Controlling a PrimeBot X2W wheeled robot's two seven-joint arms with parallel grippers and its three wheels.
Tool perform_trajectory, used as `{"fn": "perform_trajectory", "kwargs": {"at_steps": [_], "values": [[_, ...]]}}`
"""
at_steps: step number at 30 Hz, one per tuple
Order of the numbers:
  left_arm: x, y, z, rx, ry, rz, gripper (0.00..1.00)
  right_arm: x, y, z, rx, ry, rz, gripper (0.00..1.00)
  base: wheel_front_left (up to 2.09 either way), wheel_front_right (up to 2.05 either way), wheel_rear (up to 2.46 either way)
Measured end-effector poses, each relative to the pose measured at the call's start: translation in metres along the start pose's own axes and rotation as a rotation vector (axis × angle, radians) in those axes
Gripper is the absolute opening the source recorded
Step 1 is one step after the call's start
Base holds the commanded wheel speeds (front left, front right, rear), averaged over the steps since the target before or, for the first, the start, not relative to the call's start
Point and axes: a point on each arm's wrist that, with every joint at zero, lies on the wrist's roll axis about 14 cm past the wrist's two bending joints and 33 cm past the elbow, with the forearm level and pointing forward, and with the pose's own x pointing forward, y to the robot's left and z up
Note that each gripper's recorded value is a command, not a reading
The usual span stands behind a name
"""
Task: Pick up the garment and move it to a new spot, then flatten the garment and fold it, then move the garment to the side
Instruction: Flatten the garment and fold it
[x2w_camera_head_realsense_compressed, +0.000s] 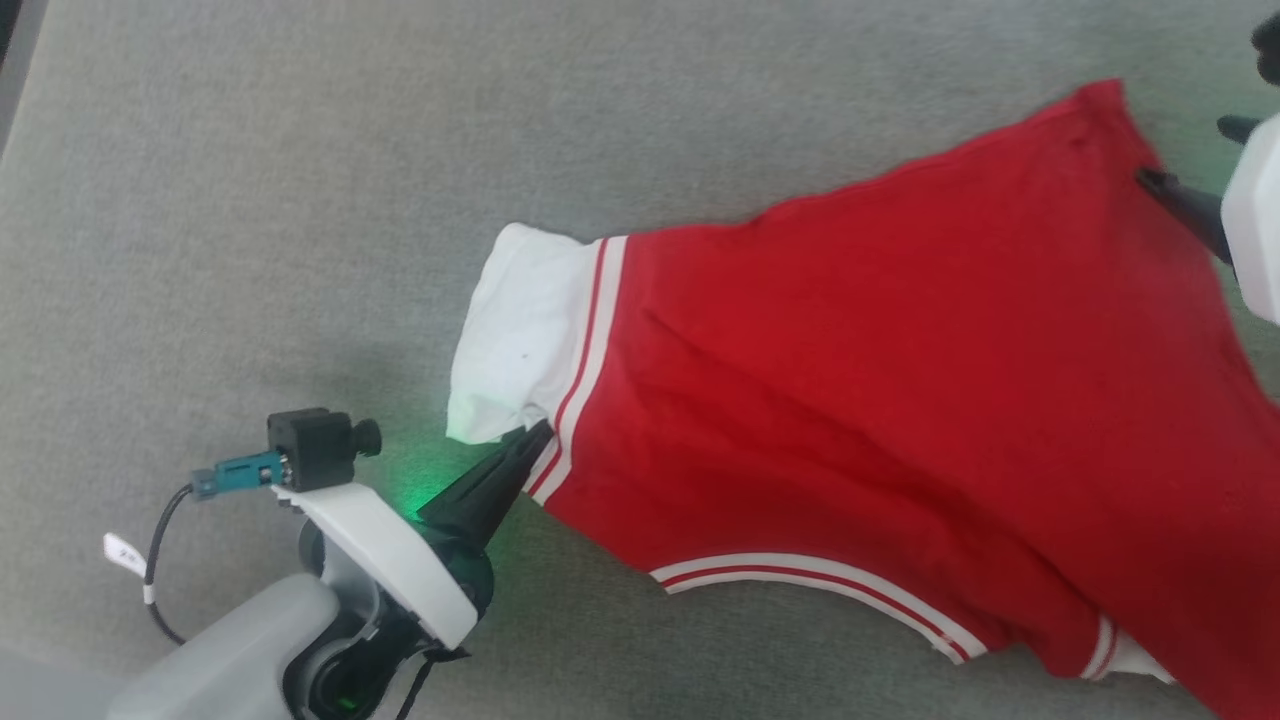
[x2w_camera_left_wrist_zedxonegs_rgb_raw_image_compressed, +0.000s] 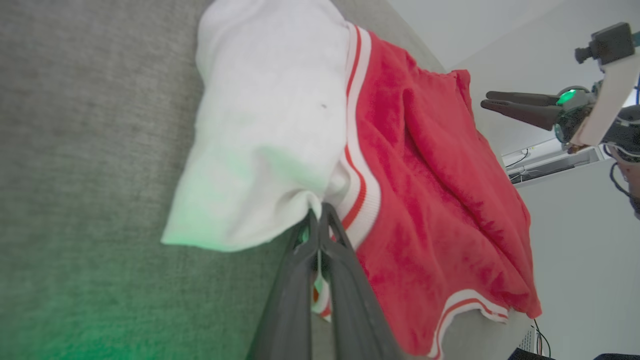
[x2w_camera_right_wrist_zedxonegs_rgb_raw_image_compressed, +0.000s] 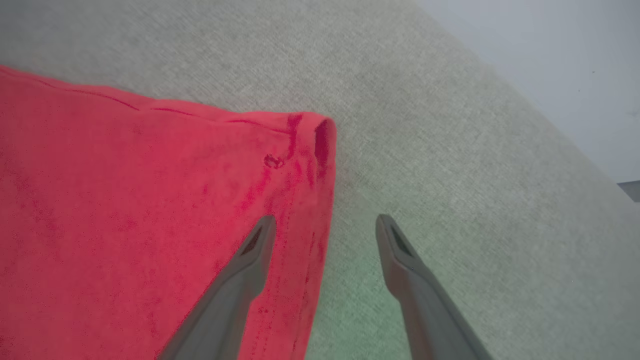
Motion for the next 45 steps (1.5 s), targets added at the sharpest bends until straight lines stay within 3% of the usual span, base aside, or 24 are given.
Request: {"fn": "perform_trajectory", "kwargs": {"at_steps": [9, 10, 12, 19, 25, 33, 41, 45], "values": [[0.003, 0.008, -0.002, -0.012, -0.002, 0.026, 0.0, 0.056, 0.009, -0.008, -0.046, 0.13, 0.054, 1.0, 0.0, 0.0, 0.0], [0.003, 0.009, -0.002, -0.013, -0.005, 0.028, 0.0, 0.061, 0.011, -0.011, -0.057, 0.161, 0.063, 0.38, 0.0, 0.0, 0.0], [0.003, 0.009, -0.002, -0.015, -0.01, 0.031, 0.0, 0.064, 0.012, -0.012, -0.059, 0.174, 0.073, 0.0, 0.0, 0.0, 0.0], [0.004, 0.008, -0.001, -0.016, -0.014, 0.026, 0.0, 0.065, 0.018, -0.015, -0.05, 0.179, 0.101, 0.0, 0.0, 0.0, 0.0], [0.005, 0.003, 0.01, -0.004, -0.042, 0.012, 0.0, 0.056, 0.015, -0.002, -0.023, 0.095, 0.093, 0.0, 0.0, 0.0, 0.0], [0.004, -0.01, 0.048, 0.042, -0.136, -0.03, 0.0, 0.025, -0.001, 0.029, 0.063, -0.083, 0.054, 0.0, 0.0, 0.0, 0.0], [0.023, -0.043, 0.11, 0.069, -0.275, -0.121, 0.0, -0.016, -0.05, 0.071, 0.213, -0.356, -0.061, 0.0, 0.0, 0.0, 0.0], [0.048, -0.065, 0.163, 0.046, -0.344, -0.172, 0.0, -0.027, -0.077, 0.103, 0.285, -0.514, -0.123, 0.0, 0.0, 0.0, 0.0]]}}
